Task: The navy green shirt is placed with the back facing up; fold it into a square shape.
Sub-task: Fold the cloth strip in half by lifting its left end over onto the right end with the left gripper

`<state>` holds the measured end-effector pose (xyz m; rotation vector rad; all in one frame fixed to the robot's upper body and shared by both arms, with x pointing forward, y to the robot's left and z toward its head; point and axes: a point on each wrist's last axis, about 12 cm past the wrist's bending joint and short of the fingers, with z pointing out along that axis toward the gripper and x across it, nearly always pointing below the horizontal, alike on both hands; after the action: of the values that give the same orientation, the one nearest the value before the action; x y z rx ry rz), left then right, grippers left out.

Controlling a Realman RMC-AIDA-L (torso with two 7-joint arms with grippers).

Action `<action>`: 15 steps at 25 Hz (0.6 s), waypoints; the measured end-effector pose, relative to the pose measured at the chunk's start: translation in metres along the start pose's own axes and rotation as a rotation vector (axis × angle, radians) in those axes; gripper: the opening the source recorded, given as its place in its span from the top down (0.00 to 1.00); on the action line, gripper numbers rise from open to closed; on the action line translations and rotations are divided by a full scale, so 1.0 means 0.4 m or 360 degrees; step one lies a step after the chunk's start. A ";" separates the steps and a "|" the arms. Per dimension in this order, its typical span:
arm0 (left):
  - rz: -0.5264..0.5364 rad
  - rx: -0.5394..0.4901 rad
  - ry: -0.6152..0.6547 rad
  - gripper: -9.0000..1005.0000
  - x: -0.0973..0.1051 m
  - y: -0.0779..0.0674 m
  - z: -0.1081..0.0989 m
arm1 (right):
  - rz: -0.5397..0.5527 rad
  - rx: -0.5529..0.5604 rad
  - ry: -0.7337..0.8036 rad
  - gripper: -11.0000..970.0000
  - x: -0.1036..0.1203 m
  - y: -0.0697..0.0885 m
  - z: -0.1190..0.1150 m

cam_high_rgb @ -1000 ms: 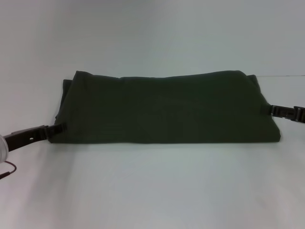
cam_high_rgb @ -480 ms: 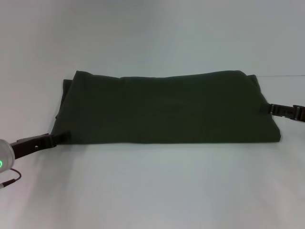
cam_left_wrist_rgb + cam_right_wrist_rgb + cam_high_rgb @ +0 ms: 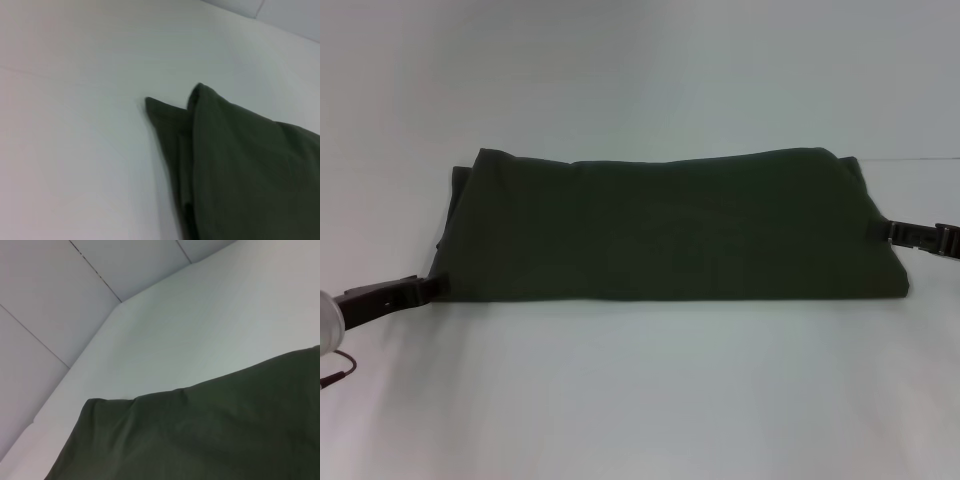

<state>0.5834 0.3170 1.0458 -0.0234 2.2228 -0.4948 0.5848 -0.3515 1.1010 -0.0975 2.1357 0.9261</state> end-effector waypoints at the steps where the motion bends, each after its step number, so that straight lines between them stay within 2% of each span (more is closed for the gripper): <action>1: 0.0000 -0.0017 -0.0003 0.42 0.001 0.003 0.001 | 0.0000 0.0000 0.0001 0.24 0.000 0.000 0.000; 10: 0.0023 -0.0029 0.0021 0.60 0.004 0.004 0.002 | -0.0003 0.0002 0.0002 0.24 -0.001 -0.001 -0.002; 13: 0.0024 -0.0025 0.0022 0.84 0.004 0.003 0.003 | 0.0003 0.0027 0.0004 0.24 -0.004 -0.006 -0.003; 15: 0.0026 -0.0020 0.0023 0.88 0.002 0.001 0.004 | 0.0035 0.0085 0.0011 0.24 -0.005 -0.016 -0.005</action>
<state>0.5840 0.3167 1.0441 -0.0081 2.2382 -0.4734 0.5874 -0.3580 1.0994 -0.0501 2.1701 0.8817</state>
